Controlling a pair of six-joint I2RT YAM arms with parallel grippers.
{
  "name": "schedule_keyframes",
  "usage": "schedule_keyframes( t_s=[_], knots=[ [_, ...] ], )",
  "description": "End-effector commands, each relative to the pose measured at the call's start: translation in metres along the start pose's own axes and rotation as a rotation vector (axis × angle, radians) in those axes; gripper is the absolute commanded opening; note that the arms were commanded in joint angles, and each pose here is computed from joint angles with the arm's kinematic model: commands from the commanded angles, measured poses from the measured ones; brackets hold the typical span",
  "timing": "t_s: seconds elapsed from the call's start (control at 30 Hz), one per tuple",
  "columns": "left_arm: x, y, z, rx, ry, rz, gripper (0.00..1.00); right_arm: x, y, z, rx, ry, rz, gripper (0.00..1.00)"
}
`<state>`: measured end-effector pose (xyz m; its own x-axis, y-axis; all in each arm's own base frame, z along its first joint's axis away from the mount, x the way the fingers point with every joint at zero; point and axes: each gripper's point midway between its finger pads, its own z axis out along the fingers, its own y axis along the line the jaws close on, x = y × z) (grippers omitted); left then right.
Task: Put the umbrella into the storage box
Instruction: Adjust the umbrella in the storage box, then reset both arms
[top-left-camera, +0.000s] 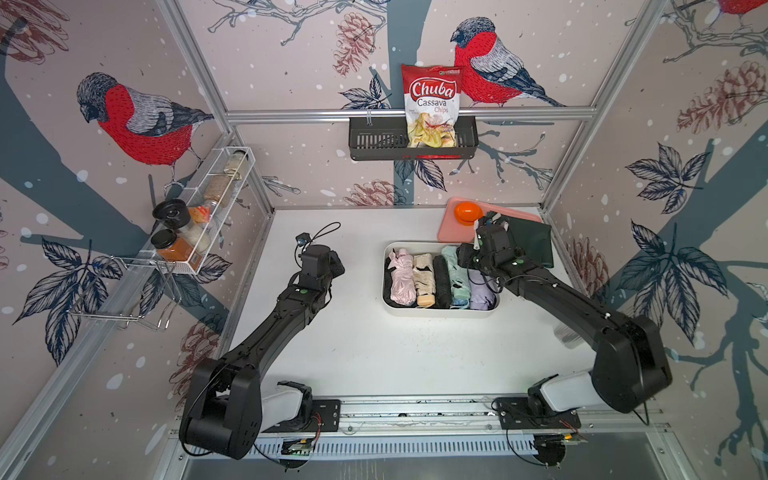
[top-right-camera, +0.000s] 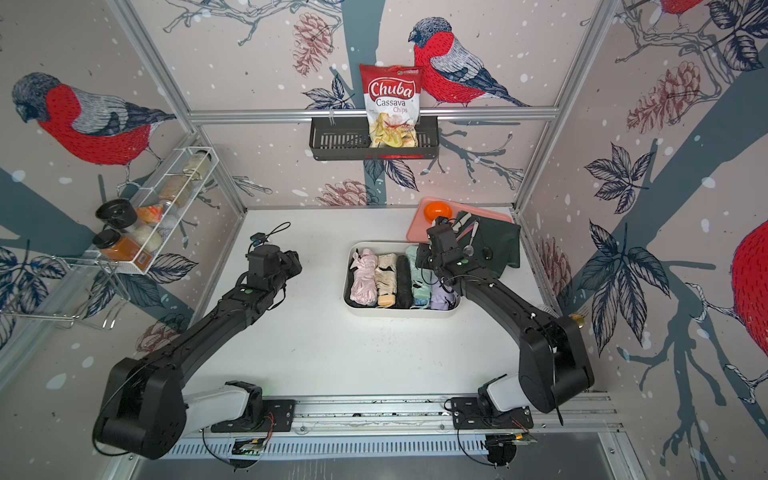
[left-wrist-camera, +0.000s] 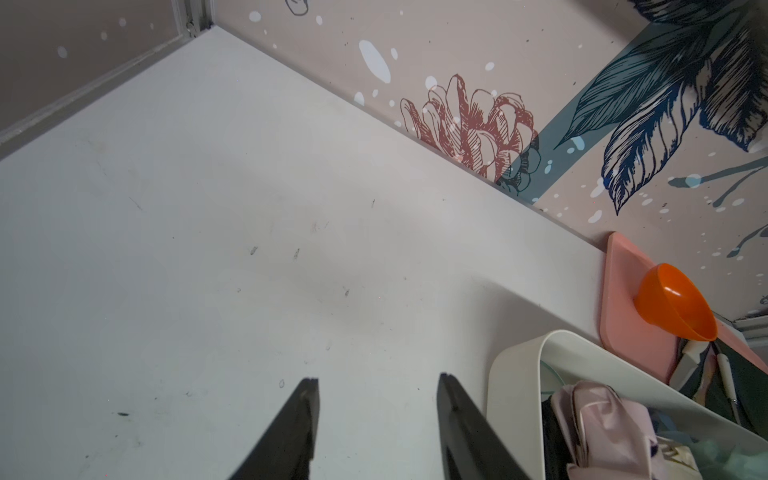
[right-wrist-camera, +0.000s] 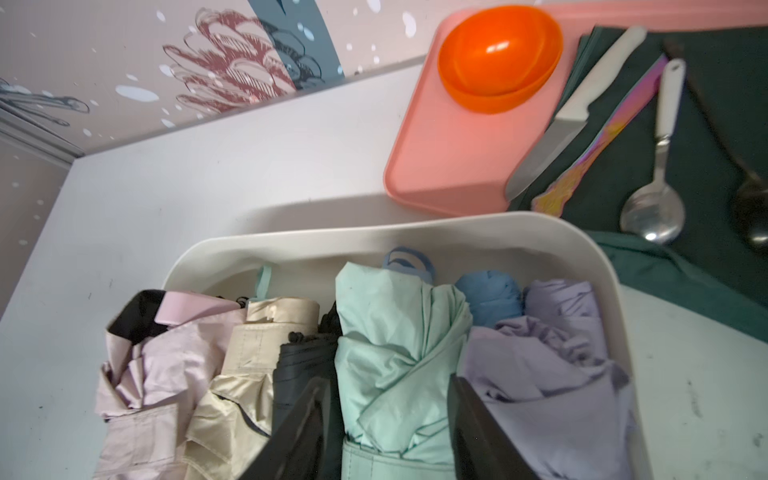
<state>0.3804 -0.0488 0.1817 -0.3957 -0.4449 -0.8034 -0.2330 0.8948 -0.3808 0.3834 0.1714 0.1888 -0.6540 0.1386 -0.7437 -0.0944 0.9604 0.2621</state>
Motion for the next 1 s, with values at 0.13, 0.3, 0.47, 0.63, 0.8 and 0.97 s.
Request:
schedule_keyframes(
  t_s=[0.13,0.3,0.47,0.63,0.8,0.97],
  knots=[
    [-0.041,-0.002,-0.028,0.059,-0.295,0.152,0.64,-0.025,-0.073,-0.042,0.206,-0.244,0.057,0.8],
    [-0.04,0.005,-0.038,0.055,-0.397,0.278,0.72,-0.025,-0.138,-0.068,0.32,-0.406,0.153,1.0],
    [-0.032,0.018,-0.031,0.014,-0.434,0.366,0.92,-0.017,-0.184,-0.079,0.4,-0.49,0.204,1.0],
    [-0.024,0.03,-0.014,0.01,-0.418,0.396,0.96,-0.004,-0.21,-0.073,0.48,-0.513,0.158,1.0],
    [-0.022,0.034,0.002,0.025,-0.421,0.419,0.96,0.007,-0.218,-0.066,0.511,-0.54,0.074,1.0],
    [-0.029,0.034,0.006,0.004,-0.453,0.453,0.96,0.011,-0.213,-0.058,0.469,-0.586,0.019,1.0]
  ],
)
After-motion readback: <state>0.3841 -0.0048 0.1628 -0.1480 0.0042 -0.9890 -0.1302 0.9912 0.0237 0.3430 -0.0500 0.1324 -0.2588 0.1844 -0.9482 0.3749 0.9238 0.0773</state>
